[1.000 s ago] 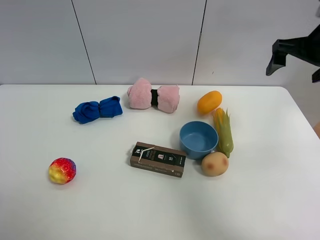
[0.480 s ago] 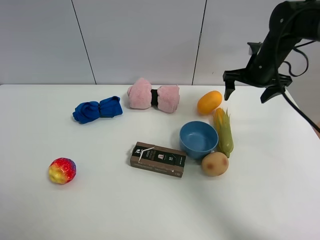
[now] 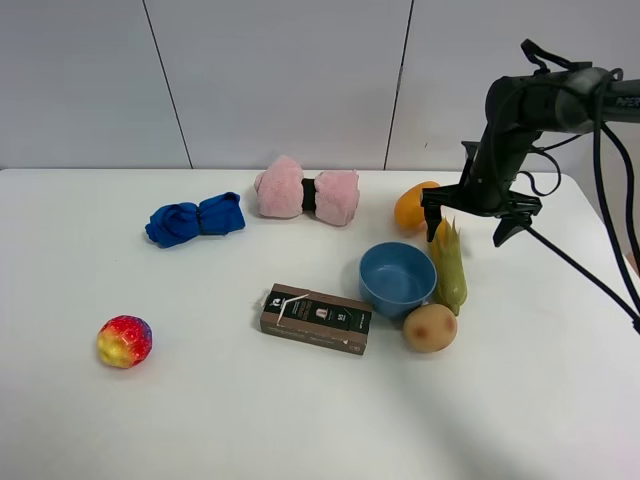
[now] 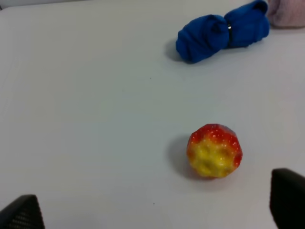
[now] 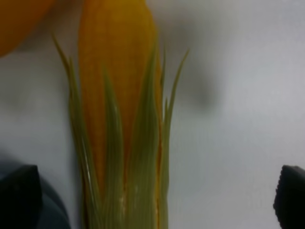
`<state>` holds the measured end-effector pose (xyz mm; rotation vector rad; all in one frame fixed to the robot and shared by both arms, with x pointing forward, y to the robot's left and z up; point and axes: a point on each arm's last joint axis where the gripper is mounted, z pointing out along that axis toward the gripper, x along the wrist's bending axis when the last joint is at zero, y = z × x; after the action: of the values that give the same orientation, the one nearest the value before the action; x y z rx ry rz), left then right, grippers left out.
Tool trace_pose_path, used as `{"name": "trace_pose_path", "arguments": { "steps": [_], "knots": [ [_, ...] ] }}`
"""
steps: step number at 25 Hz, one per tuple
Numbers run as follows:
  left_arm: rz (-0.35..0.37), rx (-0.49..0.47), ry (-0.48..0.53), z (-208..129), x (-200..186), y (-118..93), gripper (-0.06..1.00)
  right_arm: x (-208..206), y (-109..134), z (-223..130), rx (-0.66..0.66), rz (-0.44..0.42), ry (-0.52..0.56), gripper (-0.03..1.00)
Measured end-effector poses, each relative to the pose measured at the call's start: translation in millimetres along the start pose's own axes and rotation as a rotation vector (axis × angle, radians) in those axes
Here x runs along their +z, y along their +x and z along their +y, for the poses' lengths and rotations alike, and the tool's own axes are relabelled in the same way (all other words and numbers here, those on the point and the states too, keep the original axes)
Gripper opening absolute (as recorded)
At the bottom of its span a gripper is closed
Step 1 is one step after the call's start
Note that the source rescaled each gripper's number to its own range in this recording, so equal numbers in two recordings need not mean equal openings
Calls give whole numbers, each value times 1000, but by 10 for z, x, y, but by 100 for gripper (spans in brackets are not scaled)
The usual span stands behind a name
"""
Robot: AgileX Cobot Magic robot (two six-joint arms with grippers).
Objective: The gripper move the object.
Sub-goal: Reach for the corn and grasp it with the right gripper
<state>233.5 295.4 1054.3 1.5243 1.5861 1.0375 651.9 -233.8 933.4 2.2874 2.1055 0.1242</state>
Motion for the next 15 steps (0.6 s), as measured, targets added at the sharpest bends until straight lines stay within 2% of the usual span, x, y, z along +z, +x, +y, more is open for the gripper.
{"name": "trace_pose_path", "arguments": {
  "steps": [15],
  "knots": [
    [0,0,0,0,0,0,100,356,5,51,26,-3,13,93]
  ]
}}
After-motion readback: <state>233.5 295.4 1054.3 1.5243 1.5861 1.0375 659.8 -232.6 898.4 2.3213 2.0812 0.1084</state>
